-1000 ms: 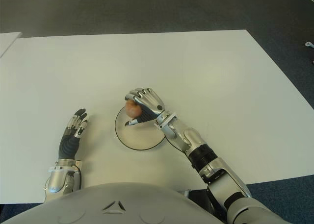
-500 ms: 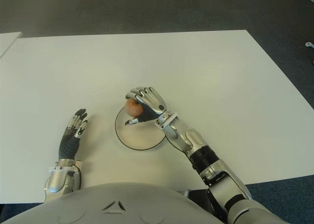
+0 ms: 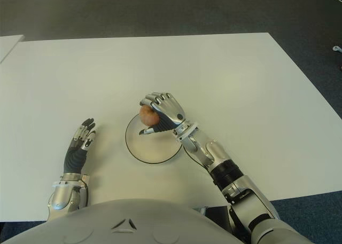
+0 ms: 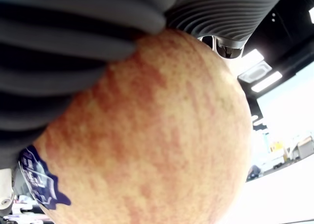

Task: Put the apples into the plate.

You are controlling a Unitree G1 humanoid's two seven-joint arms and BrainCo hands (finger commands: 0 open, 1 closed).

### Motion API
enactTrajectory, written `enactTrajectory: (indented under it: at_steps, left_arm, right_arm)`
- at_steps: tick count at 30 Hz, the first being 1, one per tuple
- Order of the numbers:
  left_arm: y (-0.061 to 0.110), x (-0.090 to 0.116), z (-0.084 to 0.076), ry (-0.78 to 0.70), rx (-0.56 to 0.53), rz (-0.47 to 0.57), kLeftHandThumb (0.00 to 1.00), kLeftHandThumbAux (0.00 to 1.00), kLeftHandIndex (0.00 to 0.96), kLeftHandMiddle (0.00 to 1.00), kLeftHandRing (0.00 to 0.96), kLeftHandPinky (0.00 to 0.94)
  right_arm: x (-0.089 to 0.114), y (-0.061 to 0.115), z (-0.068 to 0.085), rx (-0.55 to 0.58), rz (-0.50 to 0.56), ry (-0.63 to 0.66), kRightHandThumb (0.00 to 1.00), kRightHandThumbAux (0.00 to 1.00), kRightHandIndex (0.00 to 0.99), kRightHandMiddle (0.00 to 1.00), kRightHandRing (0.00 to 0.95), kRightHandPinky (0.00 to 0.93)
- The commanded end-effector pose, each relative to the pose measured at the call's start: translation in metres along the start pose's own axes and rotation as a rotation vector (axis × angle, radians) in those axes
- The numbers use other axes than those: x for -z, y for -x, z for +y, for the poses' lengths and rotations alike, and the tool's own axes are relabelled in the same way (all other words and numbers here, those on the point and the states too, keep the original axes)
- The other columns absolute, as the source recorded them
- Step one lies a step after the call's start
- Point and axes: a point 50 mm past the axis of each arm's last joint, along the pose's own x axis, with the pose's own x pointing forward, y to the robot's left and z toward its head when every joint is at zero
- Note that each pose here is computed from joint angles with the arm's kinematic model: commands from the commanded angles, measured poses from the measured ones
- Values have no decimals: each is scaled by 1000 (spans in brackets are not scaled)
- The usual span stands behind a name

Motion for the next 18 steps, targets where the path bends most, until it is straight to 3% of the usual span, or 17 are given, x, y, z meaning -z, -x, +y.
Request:
enactTrajectory:
  at_steps: [1,16,18]
  left_arm:
    - [12,21,-8,7,56,153,19,406,0,0,0,0]
    - [14,16,-9,20,60,142,31,395,0,0,0,0]
    - [14,16,-9,14,61,142,34,390,0,0,0,0]
  right_arm:
    - [-2,3,-5,23,-7,-11,980,584,796,840,856,858]
    - [-1,12,-13,-9,27,-17,998,588,814,853,856,858]
    - [-1,14,-14,-13,37,-22,996,591,806,838,830,826]
